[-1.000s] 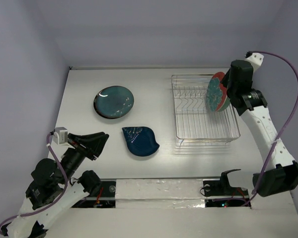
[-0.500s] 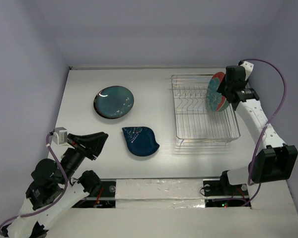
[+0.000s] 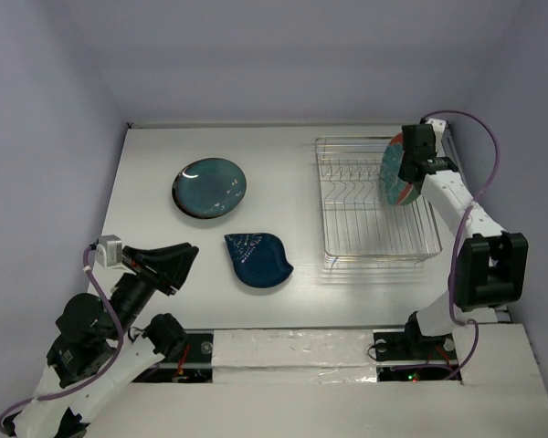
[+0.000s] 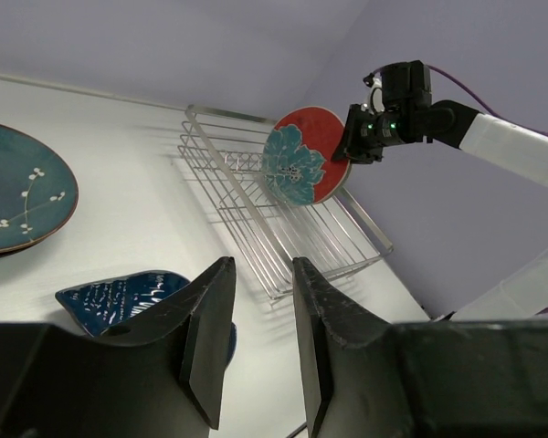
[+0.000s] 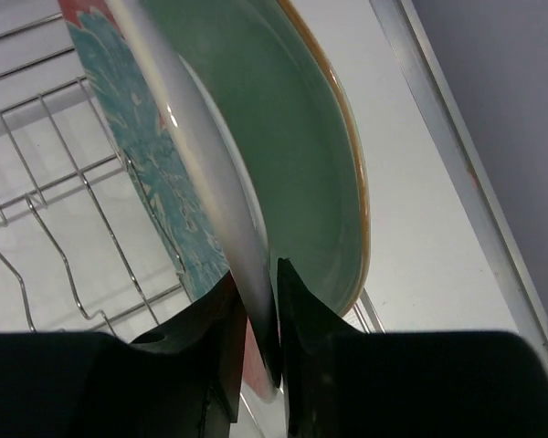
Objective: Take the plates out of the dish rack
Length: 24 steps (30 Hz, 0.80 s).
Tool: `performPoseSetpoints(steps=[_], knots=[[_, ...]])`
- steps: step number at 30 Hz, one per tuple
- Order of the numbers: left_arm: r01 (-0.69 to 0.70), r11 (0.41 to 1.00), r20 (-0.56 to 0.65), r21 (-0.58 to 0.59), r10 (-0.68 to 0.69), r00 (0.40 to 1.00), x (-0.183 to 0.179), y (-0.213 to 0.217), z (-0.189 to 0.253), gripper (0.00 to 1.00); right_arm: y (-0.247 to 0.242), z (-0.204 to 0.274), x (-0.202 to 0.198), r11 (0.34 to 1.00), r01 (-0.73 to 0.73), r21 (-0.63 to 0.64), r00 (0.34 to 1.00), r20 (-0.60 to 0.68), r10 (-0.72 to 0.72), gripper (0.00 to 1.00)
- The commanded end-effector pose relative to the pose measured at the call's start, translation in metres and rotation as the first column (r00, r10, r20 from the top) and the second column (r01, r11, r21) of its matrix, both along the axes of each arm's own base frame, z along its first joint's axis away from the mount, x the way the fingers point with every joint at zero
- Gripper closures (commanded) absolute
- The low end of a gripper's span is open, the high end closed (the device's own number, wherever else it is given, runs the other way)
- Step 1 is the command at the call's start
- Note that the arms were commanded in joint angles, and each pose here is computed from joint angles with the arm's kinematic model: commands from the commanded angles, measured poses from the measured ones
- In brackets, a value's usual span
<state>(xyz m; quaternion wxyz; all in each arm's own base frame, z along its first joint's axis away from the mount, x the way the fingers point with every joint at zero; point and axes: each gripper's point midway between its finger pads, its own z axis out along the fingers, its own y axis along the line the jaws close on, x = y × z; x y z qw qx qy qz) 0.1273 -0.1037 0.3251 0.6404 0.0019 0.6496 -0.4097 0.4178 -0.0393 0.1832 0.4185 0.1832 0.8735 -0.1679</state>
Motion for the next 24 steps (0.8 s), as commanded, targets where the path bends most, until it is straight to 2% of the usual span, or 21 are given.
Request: performPoseSetpoints(steps=[1,2,3,8,12,16,17,21,24], knots=[[0.0,0.999,0.052,-0.04,0.002,0.999,-0.002,0.003,0.014,0.71,-0.007,0.049,0.015,0.999,-0.008,-0.037,0.99,0.14,0.013,0.78],[0.0,0.999,0.051,-0.039,0.002,0.999,-0.002,0.002,0.014,0.71,-0.008,0.052,0.014,0.999,-0.006,-0.047,0.99,0.144,0.013,0.82],[0.0,0.999,0.052,-0.04,0.002,0.999,-0.002,0.002,0.014,0.71,-0.009,0.057,0.011,0.999,-0.007,-0.054,0.988,0.151,0.015,0.9],[-0.001,0.999,0.05,-0.032,0.002,0.999,0.0,0.001,0.013,0.7,-0.017,0.08,0.002,0.993,-0.006,-0.115,0.986,0.167,0.025,1.0],[0.0,1.0,0.044,-0.03,0.002,0.999,0.0,0.0,0.012,0.7,-0.016,0.12,-0.005,0.994,-0.01,-0.106,0.966,0.256,0.038,1.0],[-0.001,1.0,0.045,-0.029,0.002,0.999,0.001,0.0,0.013,0.69,-0.006,0.175,-0.017,0.997,-0.042,-0.06,0.919,0.39,0.062,1.0],[0.0,1.0,0.042,-0.028,0.002,0.999,0.001,-0.001,0.012,0.69,0.0,0.2,-0.025,0.997,-0.068,-0.028,0.89,0.45,0.074,1.0],[0.0,1.0,0.042,-0.028,0.002,0.999,0.001,-0.001,0.012,0.69,0.016,0.248,-0.044,0.992,-0.125,0.035,0.817,0.571,0.083,1.0],[0.0,0.999,0.043,-0.032,0.001,0.999,0.0,0.0,0.012,0.68,0.041,0.265,-0.053,0.972,-0.217,0.095,0.773,0.624,0.111,1.0]])
